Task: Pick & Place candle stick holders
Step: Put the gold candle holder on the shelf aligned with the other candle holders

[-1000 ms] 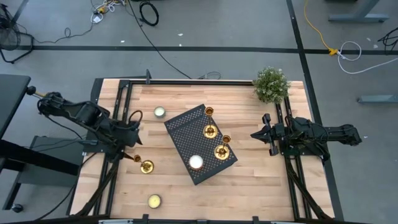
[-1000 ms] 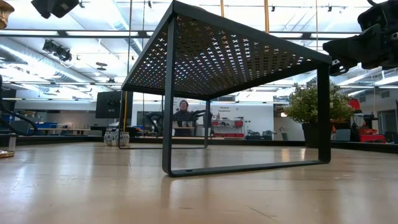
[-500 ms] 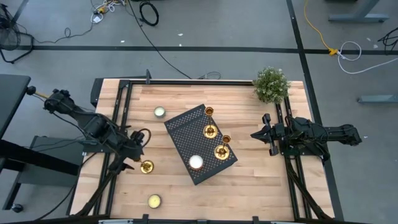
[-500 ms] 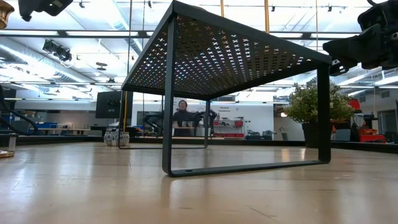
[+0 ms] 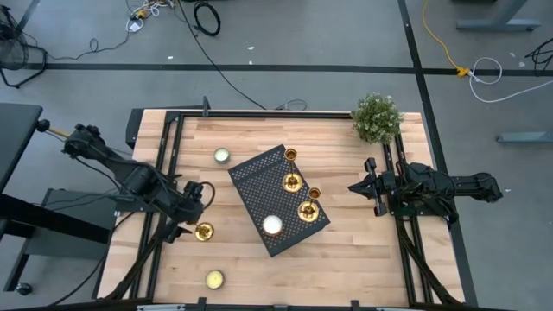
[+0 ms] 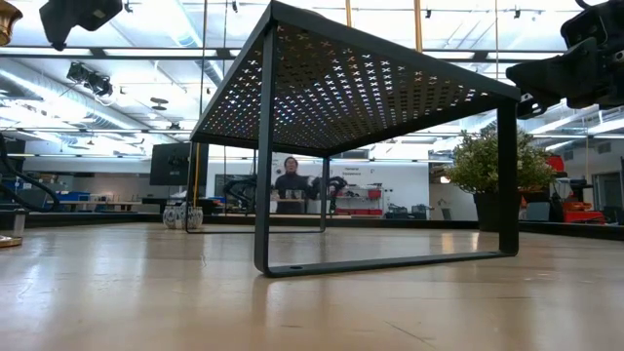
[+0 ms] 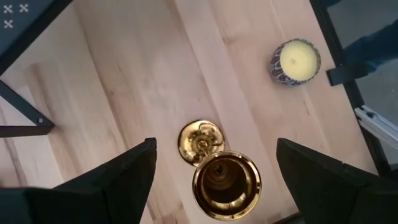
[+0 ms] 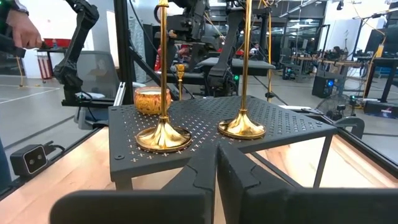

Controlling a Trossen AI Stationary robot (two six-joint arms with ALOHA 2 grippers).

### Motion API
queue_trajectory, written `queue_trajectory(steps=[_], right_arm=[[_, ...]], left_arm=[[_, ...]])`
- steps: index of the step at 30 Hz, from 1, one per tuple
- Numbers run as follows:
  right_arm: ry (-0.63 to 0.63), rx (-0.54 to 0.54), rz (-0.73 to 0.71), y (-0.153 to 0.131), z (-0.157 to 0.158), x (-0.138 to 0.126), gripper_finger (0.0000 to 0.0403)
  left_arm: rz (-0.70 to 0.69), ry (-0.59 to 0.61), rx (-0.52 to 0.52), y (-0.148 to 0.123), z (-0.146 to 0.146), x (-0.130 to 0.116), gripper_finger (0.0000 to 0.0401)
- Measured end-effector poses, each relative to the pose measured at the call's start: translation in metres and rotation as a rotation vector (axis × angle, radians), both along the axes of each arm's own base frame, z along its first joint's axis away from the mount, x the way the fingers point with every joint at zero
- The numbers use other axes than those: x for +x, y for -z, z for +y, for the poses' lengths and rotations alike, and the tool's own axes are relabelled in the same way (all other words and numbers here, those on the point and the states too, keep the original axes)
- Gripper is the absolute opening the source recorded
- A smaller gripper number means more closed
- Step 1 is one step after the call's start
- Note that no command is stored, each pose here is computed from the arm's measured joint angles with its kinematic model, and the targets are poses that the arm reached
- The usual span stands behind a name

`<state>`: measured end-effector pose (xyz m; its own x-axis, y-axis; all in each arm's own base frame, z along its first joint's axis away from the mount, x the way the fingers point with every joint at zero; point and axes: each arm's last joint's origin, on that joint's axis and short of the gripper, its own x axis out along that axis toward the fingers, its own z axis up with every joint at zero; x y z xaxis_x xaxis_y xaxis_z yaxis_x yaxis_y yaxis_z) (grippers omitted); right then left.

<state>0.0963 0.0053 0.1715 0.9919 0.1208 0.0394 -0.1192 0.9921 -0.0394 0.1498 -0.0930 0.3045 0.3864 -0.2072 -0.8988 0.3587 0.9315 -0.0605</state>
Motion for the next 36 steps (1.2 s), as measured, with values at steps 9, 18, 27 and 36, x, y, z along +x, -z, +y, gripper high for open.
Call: queue_trajectory(steps=[9, 18, 27, 36], right_arm=[[0.000, 0.000, 0.000, 0.000, 0.000, 0.000, 0.0018], [0.000, 0.000, 0.000, 0.000, 0.000, 0.000, 0.0018], [0.000, 0.000, 0.000, 0.000, 0.000, 0.000, 0.0018], [0.000, 0.000, 0.000, 0.000, 0.000, 0.000, 0.0018]], left_arm=[[0.056, -0.007, 0.031, 0.006, -0.001, 0.002, 0.0334], [0.074, -0.039, 0.017, 0.008, -0.002, 0.003, 0.0321], [0.093, -0.067, 0.014, 0.011, -0.003, 0.005, 0.0298], [0.106, -0.075, 0.018, 0.017, -0.009, 0.014, 0.0282]])
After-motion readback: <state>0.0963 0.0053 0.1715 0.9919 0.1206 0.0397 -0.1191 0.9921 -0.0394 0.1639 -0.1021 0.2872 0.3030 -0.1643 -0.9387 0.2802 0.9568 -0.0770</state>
